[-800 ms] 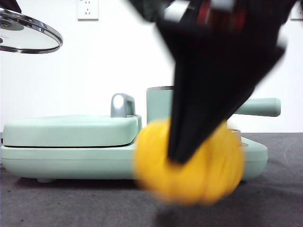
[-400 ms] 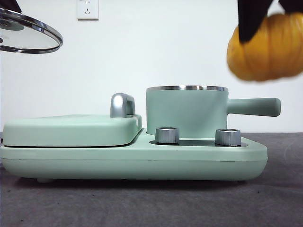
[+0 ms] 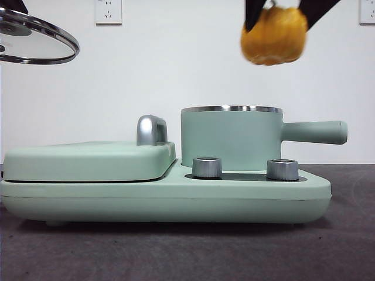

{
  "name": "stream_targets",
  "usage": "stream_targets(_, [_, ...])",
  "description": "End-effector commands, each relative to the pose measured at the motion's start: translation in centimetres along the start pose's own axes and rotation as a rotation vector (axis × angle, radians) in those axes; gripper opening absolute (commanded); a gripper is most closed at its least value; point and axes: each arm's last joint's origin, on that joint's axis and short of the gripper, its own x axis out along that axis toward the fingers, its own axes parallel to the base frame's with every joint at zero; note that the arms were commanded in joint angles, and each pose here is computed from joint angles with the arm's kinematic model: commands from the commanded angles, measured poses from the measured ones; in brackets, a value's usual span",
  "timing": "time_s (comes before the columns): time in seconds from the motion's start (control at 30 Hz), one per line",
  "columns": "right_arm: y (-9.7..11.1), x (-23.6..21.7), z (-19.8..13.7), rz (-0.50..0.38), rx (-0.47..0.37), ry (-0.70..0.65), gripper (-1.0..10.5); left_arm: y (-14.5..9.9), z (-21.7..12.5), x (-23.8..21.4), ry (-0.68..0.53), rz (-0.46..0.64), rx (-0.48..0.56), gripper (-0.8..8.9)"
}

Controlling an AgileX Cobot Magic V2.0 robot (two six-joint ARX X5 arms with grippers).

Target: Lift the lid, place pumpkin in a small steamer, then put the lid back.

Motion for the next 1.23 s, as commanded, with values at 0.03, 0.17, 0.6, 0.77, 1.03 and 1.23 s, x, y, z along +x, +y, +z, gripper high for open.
stream_targets(0.03, [-0.1,1.3,2.4,0.0,-0.057,-0.027,3.4,0.0,0.7,-0.3,-0.047,0.001,0.0,0.11])
stream_targets(0.17, [-0.4,3.9,4.9,-0.008,-0.074,-0.044,3.4,0.0,0.7,-0.3,-0.046,0.001,-0.002,0.11])
stream_targets(0.6, [-1.3,12.7,6.9,-0.012,-0.095,0.072,3.4,0.0,0.7,-0.3,-0.049,0.0,-0.019,0.11])
stream_targets(0.77, [-1.5,15.0,6.7,-0.009,-0.091,0.121,3.4,0.0,0.7,-0.3,-0.049,0.0,-0.018,0.11])
stream_targets(1.03, [-1.6,17.2,6.5,0.002,-0.086,0.17,3.4,0.0,0.7,-0.3,-0.049,0.0,-0.018,0.11])
stream_targets(1.23, [-1.5,17.3,6.6,0.029,-0.085,0.158,4.2,0.0,0.7,-0.3,-0.049,0.0,-0.018,0.11])
